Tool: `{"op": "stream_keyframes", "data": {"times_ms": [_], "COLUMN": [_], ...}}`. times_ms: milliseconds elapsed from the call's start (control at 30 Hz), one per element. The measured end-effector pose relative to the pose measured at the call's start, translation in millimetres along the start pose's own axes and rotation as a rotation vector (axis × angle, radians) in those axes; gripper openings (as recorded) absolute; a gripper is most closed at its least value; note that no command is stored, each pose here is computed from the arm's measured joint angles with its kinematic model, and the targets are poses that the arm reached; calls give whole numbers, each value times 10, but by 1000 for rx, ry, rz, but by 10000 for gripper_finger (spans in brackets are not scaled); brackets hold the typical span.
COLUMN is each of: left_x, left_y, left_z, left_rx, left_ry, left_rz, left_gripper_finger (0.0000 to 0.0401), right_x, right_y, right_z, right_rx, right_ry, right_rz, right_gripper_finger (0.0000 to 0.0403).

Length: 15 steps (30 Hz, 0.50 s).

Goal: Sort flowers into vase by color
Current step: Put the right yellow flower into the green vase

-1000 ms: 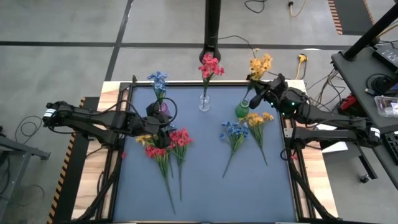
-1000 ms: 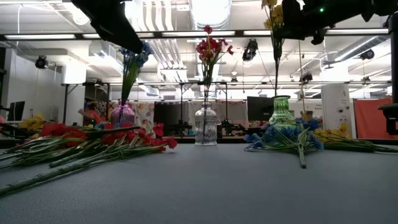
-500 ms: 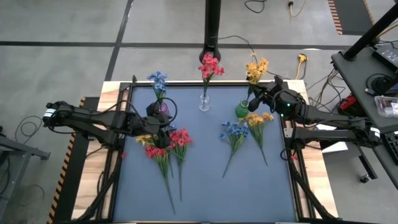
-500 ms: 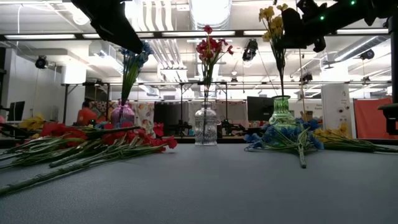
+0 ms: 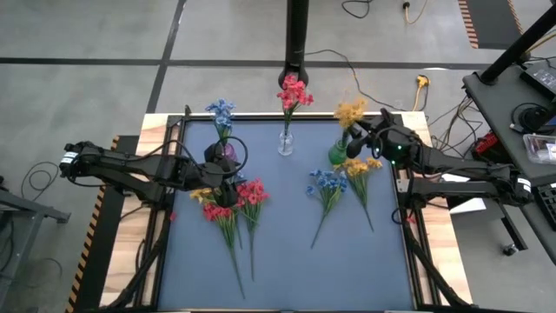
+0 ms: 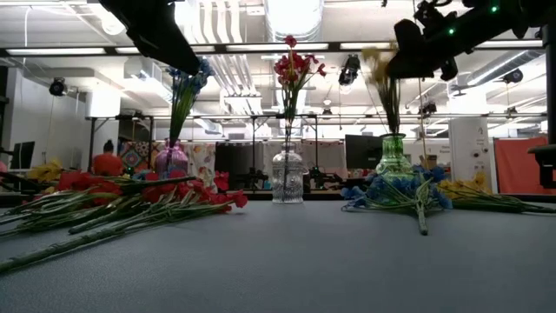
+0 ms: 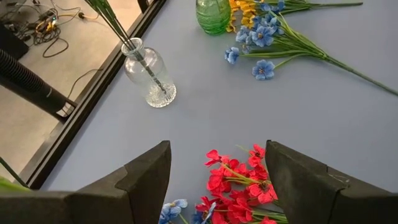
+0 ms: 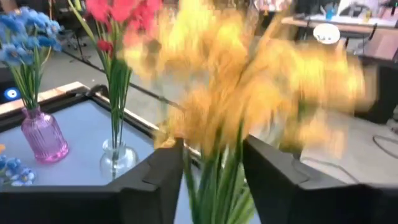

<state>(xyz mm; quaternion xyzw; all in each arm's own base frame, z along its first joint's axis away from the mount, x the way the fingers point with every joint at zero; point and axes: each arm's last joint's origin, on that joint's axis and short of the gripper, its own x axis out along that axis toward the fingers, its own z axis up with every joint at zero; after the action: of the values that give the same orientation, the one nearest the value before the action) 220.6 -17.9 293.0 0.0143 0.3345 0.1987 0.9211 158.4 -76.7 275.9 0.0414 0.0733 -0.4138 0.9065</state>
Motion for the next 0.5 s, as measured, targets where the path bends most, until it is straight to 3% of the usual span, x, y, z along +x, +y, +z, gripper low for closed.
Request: {"op": "stream_keyframes", "data": {"times_ms": [300, 500], "left_x": [28, 27], "left_y": [-6, -4], "left_z": [-46, -84], "left_rx": [-29, -177], "left_ry": [14, 46], "left_rz": [3, 9], "left_gripper_finger": [242, 242], "right_x": [-66, -135], "right_y": [-38, -69], "right_z": [-46, -16], "right_rx": [33, 87], "right_ry": [63, 163], "right_rz": [-8, -29], "right_gripper_finger": [235, 260]}}
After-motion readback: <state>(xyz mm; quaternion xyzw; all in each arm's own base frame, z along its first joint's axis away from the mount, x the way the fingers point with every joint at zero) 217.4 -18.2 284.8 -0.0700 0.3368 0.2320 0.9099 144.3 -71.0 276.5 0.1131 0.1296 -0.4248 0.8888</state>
